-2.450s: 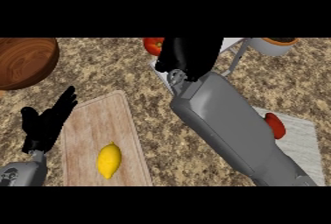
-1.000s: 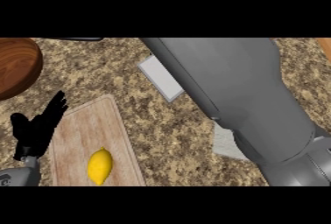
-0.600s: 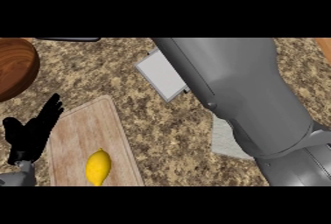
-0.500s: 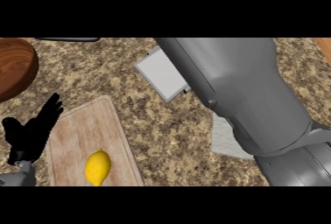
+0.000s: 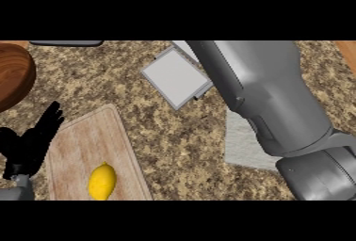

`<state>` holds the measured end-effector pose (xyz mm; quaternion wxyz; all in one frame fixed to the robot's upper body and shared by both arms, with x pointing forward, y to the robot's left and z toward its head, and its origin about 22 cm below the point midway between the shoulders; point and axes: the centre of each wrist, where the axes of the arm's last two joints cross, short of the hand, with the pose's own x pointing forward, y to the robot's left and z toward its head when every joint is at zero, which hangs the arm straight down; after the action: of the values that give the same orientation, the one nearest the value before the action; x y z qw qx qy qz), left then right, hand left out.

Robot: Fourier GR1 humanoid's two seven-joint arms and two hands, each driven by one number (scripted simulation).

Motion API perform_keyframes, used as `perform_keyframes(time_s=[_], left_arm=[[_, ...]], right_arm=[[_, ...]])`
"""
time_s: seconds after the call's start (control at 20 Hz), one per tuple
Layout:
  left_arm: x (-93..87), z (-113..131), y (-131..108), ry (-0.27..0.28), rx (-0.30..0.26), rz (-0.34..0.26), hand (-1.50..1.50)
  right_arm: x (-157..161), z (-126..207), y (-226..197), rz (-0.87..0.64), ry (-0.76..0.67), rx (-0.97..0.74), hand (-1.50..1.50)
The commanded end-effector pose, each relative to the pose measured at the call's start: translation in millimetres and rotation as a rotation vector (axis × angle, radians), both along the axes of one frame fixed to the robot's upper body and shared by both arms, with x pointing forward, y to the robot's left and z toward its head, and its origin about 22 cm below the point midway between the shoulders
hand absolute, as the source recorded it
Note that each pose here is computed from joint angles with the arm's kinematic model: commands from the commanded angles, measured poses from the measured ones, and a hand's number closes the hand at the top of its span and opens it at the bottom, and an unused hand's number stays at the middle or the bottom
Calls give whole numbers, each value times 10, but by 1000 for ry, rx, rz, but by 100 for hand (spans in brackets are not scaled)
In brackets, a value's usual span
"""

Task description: Pick the tomato from the placemat and place it in the tiered shelf

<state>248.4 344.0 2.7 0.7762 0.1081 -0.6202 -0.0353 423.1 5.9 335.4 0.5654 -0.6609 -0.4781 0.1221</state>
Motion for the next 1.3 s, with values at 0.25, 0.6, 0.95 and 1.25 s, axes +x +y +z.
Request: perform_keyframes(time_s=[0.25, 0.6, 0.95, 1.25], left_arm=[[-101, 2, 38, 0, -10, 12, 0], [-79, -87, -11, 6, -9, 13, 0], [-131, -115, 18, 14, -2, 10, 0], [-54, 0, 27, 17, -10, 32, 0]], right_arm=[[116, -351, -68, -183, 23, 118, -150], [14, -83, -85, -105, -144, 260, -150], [-45, 85, -237, -56, -262, 472, -150], [-293, 357, -228, 15, -450, 508, -150]])
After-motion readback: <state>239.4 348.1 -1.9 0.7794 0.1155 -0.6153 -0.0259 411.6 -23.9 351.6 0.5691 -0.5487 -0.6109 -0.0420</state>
